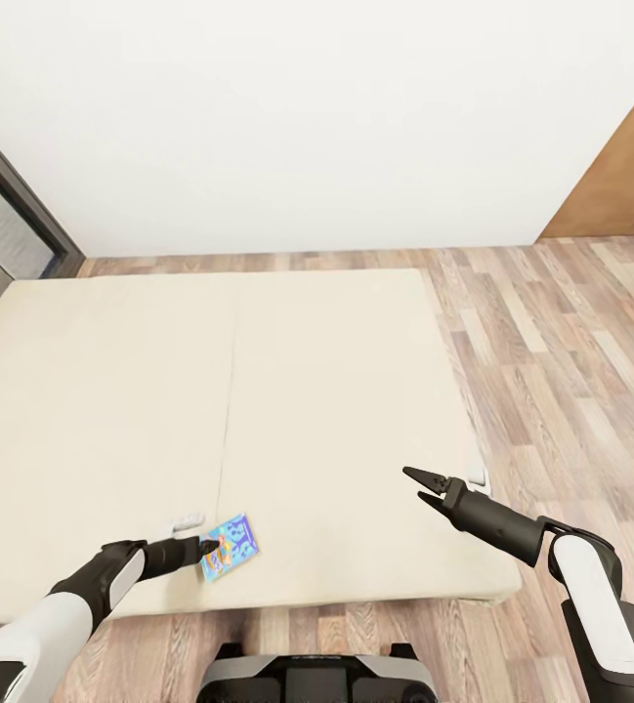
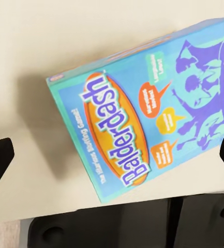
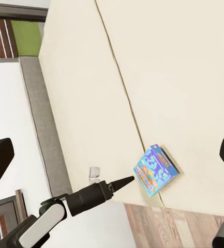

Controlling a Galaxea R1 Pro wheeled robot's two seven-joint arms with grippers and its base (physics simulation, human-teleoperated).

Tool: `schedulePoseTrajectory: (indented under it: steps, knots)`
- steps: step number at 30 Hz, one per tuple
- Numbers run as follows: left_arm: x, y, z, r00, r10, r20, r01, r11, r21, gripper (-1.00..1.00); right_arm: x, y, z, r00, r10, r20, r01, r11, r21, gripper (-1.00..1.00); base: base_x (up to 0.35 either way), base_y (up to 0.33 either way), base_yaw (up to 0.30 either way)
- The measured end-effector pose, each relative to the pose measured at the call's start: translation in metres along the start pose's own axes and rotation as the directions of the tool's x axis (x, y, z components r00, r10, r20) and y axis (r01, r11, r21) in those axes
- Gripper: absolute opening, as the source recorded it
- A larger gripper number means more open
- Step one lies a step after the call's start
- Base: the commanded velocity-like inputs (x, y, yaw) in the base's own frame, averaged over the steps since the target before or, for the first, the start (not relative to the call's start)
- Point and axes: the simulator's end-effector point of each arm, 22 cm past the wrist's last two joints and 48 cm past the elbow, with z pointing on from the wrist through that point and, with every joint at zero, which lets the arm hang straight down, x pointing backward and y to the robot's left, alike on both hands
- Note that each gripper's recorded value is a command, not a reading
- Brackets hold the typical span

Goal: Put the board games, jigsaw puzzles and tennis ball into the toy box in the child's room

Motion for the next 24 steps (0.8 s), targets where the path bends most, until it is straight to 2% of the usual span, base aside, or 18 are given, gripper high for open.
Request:
schedulePoseTrajectory:
  steps: [10,18,24]
  knots:
    - [0.007,-0.012,0.003,1.000,0.000,-0.012,0.001,0.997,0.082,1.00,0.003,-0.008,0.003,1.000,0.011,-0.008,-0.011,1.000,0.010,1.00,0.000,0.000,0.000]
    - [0.004,-0.022,-0.008,1.000,0.007,0.000,-0.007,0.975,0.220,1.00,0.005,-0.014,0.005,1.000,0.020,-0.013,-0.020,1.000,0.018,1.00,0.000,0.000,0.000]
    - [0.002,-0.022,-0.010,1.000,0.018,0.019,-0.022,0.966,0.256,1.00,0.007,-0.019,0.006,0.999,0.027,-0.018,-0.027,0.999,0.023,1.00,0.000,0.000,0.000]
